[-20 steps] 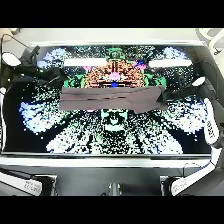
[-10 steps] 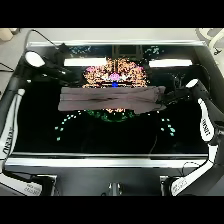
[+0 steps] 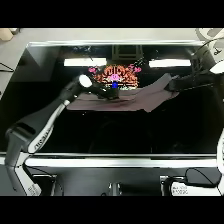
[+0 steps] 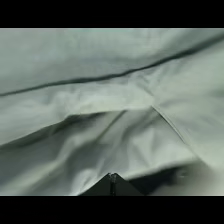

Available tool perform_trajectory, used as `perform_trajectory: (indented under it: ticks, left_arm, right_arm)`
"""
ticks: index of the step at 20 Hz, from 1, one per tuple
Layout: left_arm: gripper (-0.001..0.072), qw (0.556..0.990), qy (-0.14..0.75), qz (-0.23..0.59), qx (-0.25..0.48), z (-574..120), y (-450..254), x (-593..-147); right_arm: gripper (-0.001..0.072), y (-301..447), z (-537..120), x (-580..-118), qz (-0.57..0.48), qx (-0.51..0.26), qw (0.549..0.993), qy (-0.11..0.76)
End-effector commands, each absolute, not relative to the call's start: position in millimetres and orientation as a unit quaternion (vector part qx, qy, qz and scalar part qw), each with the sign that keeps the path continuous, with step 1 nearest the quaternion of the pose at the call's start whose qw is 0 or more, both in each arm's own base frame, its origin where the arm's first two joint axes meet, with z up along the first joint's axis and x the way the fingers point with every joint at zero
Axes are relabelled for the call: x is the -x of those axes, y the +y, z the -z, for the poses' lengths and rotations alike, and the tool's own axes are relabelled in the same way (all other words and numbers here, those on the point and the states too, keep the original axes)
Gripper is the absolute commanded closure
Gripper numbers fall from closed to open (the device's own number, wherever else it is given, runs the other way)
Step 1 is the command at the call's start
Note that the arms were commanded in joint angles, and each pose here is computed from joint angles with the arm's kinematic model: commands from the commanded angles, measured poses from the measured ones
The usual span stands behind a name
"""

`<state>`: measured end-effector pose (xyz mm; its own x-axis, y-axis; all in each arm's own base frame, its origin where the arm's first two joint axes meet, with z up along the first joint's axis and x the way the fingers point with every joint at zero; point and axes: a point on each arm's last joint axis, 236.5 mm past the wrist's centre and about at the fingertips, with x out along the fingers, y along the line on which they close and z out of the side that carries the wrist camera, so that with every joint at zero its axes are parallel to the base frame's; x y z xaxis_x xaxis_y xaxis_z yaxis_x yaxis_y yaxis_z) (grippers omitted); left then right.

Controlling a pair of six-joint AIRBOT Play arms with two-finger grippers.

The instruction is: Fold the shirts.

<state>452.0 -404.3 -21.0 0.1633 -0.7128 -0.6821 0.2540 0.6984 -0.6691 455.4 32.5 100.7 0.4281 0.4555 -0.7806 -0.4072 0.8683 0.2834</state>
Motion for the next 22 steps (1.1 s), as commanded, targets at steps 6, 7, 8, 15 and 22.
perform_trajectory:
  ticks: [6,7,8,15,22]
  left_arm:
    - [0.0679,0.647,0.580,0.344,0.356,52,-508,-407]
    - [0.0679,0.638,0.586,0.345,0.362,55,-515,-399]
    - [0.0679,0.628,0.590,0.351,0.367,57,-523,-392]
    - [0.0683,0.678,0.535,0.433,0.259,-4,-451,-426]
    - [0.0682,0.860,0.356,0.313,0.189,-201,-224,-506]
  right_arm:
    - [0.0693,52,-201,-380,-0.275,0.025,0.866,0.418]
    - [0.0693,53,-205,-378,-0.274,0.027,0.868,0.414]
    - [0.0693,53,-207,-378,-0.271,0.026,0.870,0.411]
    - [0.0694,75,-214,-407,-0.270,0.016,0.888,0.371]
    - [0.0694,257,-134,-457,-0.389,-0.030,0.844,0.369]
